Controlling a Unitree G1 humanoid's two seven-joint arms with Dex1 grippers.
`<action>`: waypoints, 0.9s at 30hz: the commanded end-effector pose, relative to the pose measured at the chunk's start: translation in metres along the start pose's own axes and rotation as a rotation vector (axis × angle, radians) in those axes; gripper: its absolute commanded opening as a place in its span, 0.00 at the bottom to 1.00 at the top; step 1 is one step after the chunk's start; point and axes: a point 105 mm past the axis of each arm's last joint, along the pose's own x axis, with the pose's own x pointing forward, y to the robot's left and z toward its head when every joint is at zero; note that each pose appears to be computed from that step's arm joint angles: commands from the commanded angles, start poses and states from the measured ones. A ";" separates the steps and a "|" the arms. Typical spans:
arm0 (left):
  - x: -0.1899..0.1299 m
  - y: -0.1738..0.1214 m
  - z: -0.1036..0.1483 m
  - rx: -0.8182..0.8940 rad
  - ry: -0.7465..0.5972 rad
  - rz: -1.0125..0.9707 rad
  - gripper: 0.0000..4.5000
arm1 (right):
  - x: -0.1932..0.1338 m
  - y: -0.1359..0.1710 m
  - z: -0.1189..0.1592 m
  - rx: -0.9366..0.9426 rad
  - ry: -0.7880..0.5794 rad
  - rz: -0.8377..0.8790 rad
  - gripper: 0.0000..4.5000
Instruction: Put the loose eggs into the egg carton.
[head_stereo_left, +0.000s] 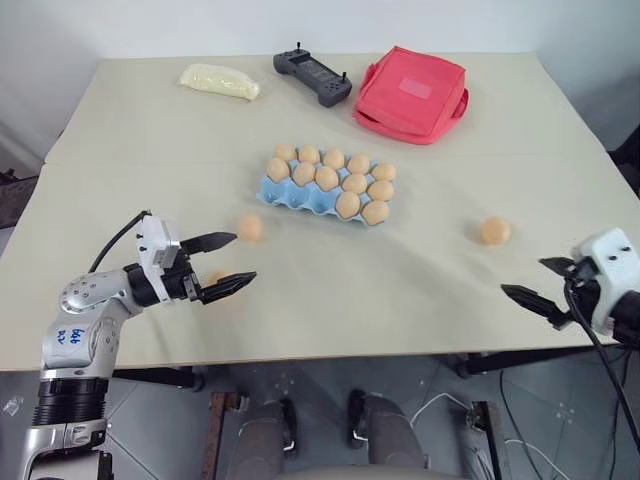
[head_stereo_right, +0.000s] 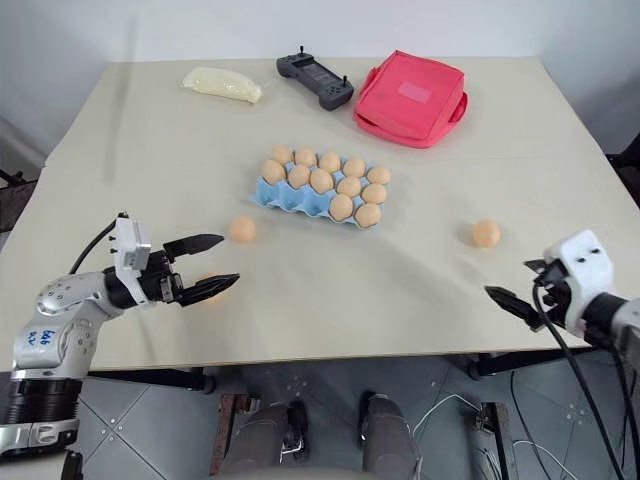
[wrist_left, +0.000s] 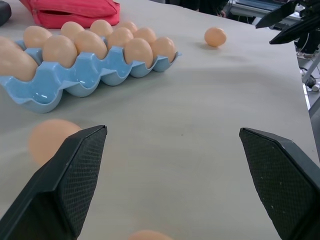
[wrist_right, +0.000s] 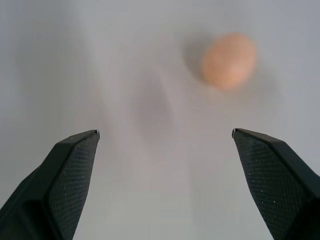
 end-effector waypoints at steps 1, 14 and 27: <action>0.001 0.002 0.007 0.037 -0.011 -0.015 1.00 | -0.009 -0.008 0.007 -0.016 -0.039 -0.063 0.99; -0.004 0.002 0.010 0.053 -0.013 0.021 1.00 | 0.057 -0.041 0.042 0.117 -0.245 -0.218 0.99; -0.012 -0.001 0.008 0.056 -0.012 0.072 1.00 | 0.109 -0.039 0.038 0.152 -0.221 -0.202 0.99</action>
